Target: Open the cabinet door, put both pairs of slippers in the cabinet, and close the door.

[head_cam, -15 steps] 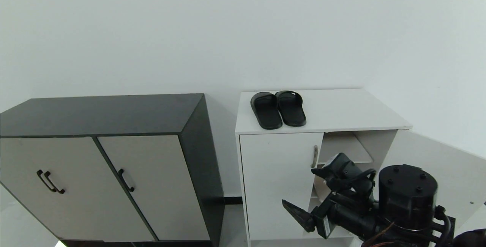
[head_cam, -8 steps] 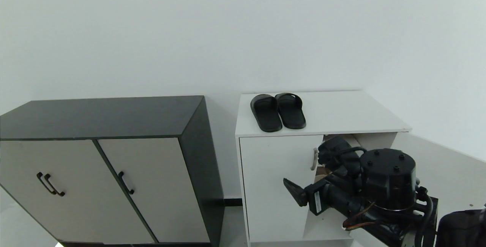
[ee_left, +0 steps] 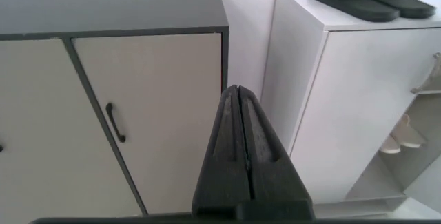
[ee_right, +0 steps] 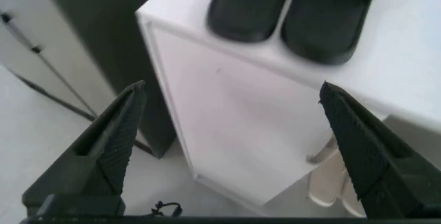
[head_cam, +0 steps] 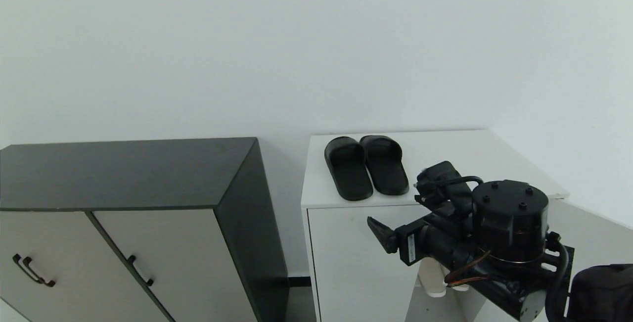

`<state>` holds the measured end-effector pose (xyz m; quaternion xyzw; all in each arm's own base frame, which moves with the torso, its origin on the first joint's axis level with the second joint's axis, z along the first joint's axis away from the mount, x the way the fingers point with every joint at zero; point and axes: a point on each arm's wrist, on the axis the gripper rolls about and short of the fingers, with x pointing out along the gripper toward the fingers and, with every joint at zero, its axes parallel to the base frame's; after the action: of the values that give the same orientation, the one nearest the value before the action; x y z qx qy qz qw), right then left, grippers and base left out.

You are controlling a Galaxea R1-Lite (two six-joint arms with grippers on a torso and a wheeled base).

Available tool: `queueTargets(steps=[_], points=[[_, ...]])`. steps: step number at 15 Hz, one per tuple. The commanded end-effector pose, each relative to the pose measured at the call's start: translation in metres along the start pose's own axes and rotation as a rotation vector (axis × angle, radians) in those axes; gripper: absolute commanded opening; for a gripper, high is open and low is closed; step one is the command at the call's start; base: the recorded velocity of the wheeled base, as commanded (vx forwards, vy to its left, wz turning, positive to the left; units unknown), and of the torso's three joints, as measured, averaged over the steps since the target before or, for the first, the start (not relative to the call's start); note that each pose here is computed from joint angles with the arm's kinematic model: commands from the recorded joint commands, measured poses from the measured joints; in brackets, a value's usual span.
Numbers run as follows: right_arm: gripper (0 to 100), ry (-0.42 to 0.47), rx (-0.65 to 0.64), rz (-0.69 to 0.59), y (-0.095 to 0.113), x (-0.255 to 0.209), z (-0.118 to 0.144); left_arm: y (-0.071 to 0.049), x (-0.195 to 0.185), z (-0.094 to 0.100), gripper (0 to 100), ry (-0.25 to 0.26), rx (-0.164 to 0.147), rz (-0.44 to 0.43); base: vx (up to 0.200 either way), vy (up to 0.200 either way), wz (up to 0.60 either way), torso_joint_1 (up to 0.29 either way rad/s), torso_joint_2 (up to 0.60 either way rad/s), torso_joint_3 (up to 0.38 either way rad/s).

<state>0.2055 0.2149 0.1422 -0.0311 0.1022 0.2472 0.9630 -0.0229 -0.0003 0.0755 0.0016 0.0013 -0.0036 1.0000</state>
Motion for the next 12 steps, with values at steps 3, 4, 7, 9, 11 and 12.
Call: queueTargets(steps=[3,4,7,9,11,12], points=[[100,-0.007,0.035,-0.006,0.003,0.007,0.008,0.0,0.0,0.0,0,0.001,0.001,0.0,0.067,0.0,0.0,-0.001,0.0,0.001],[100,0.021,0.058,-0.01,0.006,0.014,0.014,0.0,0.0,0.0,0,0.002,0.001,0.0,0.0,0.0,0.0,0.0,0.0,0.0],[100,0.134,0.142,-0.126,0.015,0.048,0.043,0.0,0.0,0.0,0,0.001,0.001,0.0,0.0,0.0,0.0,0.0,0.0,0.0],[100,0.144,0.159,-0.197,0.025,0.078,0.055,0.0,0.0,0.0,0,0.001,0.0,0.0,0.0,0.0,0.0,0.0,0.0,0.0],[100,0.155,0.154,-0.201,0.03,0.099,0.046,0.0,0.0,0.0,0,0.001,0.0,0.0,0.0,0.0,0.0,0.0,0.0,0.0],[100,0.172,0.155,-0.232,0.023,0.12,0.035,0.0,0.0,0.0,0,0.002,0.0,0.0,0.0,0.0,0.0,0.0,0.0,0.0]])
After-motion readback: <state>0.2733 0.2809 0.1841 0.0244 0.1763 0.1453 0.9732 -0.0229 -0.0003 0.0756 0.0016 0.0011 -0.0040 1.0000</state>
